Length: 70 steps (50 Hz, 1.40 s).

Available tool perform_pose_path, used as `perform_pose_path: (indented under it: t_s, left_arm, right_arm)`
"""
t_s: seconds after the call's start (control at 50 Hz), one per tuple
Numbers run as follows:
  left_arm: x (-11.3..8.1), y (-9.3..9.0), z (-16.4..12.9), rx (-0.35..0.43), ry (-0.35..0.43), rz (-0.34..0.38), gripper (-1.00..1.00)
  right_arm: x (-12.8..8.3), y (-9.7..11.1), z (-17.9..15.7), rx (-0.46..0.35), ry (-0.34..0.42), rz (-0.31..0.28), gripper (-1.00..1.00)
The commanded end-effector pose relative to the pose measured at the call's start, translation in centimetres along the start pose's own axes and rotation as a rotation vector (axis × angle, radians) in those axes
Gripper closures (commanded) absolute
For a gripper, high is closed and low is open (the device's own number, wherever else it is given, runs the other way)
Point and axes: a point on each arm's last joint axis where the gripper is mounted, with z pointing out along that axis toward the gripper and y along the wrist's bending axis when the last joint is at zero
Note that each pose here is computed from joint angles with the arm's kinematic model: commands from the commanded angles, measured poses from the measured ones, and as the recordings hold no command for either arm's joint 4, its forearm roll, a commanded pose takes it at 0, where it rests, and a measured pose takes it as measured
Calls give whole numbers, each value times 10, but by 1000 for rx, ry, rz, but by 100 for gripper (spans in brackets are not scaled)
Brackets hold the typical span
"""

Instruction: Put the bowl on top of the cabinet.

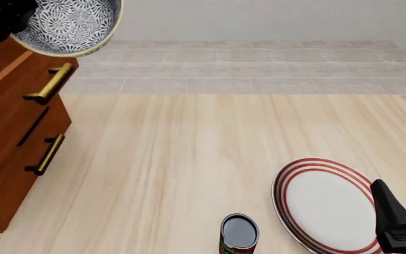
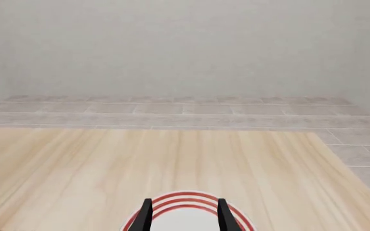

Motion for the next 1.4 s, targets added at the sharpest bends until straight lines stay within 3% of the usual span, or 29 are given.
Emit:
perform_pose_path:
  t_s: [0.02, 0.48, 0.62, 1.4]
  left_arm:
    - [-15, 17, -13, -65, -56, -35, 100]
    - [-22, 49, -29, -195, -103, -75, 100]
    - [-30, 54, -42, -226, -138, -53, 100]
    - [-35, 88, -71, -391, -216, -122, 100]
  right_arm:
    - [0, 0, 0, -3, 1, -5, -100]
    - [0, 0, 0, -8, 2, -10, -100]
    - [0, 0, 0, -7, 2, -11, -100]
    - [1, 1, 0, -11, 5, -13, -100]
